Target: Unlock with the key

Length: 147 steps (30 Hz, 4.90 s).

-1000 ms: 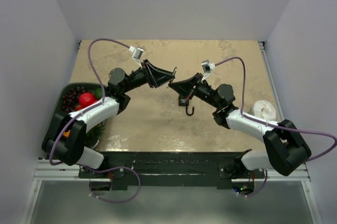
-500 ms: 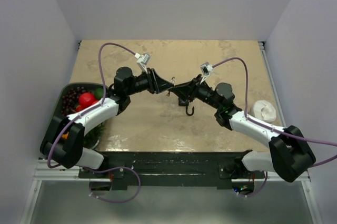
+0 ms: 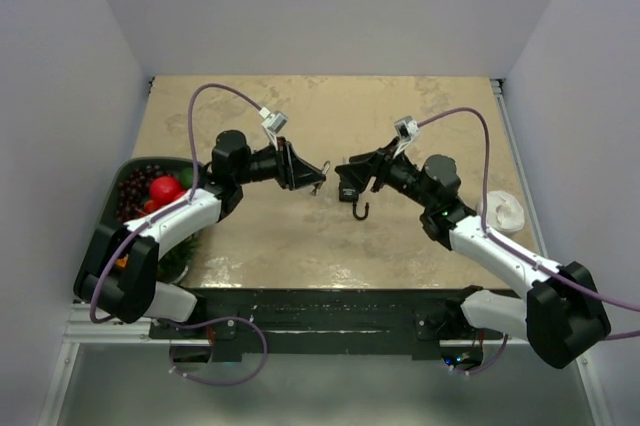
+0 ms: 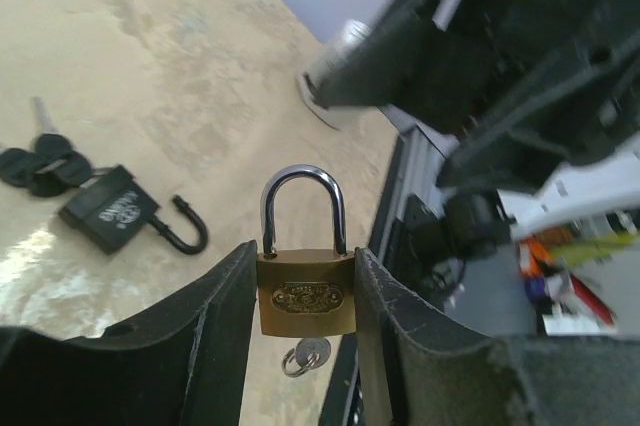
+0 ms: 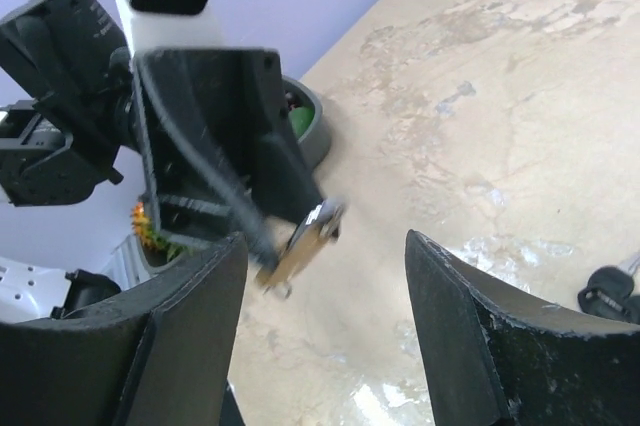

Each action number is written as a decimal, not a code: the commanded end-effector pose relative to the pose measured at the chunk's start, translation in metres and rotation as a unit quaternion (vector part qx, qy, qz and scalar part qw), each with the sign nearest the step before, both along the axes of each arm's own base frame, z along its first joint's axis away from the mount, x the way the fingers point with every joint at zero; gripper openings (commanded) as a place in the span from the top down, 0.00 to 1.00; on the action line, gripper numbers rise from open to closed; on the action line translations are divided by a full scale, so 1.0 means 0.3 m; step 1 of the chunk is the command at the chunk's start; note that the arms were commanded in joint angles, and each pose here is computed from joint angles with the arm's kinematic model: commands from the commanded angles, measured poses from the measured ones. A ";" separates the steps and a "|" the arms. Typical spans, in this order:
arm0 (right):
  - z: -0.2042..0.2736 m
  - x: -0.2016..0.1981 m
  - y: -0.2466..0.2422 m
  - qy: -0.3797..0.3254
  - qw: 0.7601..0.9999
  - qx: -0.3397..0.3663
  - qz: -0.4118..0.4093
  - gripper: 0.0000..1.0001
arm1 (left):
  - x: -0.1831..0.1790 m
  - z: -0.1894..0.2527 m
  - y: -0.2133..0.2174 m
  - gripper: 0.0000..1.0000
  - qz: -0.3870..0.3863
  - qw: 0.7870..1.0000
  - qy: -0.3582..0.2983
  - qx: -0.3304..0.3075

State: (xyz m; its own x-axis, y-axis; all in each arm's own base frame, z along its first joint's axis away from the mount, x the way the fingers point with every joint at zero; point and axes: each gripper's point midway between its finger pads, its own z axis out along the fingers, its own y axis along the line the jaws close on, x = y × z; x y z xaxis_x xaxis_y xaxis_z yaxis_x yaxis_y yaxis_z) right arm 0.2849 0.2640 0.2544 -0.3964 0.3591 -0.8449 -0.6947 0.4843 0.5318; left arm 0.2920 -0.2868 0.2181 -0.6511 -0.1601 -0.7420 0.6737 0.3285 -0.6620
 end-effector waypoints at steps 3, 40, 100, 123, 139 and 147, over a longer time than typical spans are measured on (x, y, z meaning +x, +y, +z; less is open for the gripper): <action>0.129 -0.018 0.046 -0.078 0.993 -0.057 0.073 0.32 | -0.229 0.107 0.002 1.00 -0.182 0.977 -0.104 -0.044; 0.103 -0.262 0.145 -0.067 0.950 -0.050 0.300 0.46 | -0.264 0.131 0.035 1.00 -0.224 0.967 -0.090 -0.078; -0.190 0.008 0.230 0.137 0.979 -0.091 0.117 1.00 | 0.098 -0.085 0.183 1.00 0.158 0.957 -0.070 0.233; -0.228 0.081 0.036 0.146 0.981 -0.116 -0.049 0.27 | -0.067 -0.459 0.219 1.00 0.062 0.920 0.076 0.378; -0.172 0.045 -0.175 0.102 0.971 -0.119 -0.182 0.25 | 0.027 -0.580 0.094 1.00 0.062 0.891 0.101 0.439; -0.178 0.042 -0.254 0.099 0.958 -0.133 -0.234 0.25 | 0.091 -0.588 0.024 1.00 0.074 0.891 0.095 0.437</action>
State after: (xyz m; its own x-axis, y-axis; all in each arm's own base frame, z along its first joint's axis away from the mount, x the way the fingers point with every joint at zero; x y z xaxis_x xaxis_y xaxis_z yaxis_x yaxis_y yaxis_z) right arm 0.2932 0.2085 0.2041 -0.4542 0.3168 -0.8327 -0.3379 0.8036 0.4900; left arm 0.3009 -0.2655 0.0266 -0.8140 0.3651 -0.4519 0.4956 0.8422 -0.2122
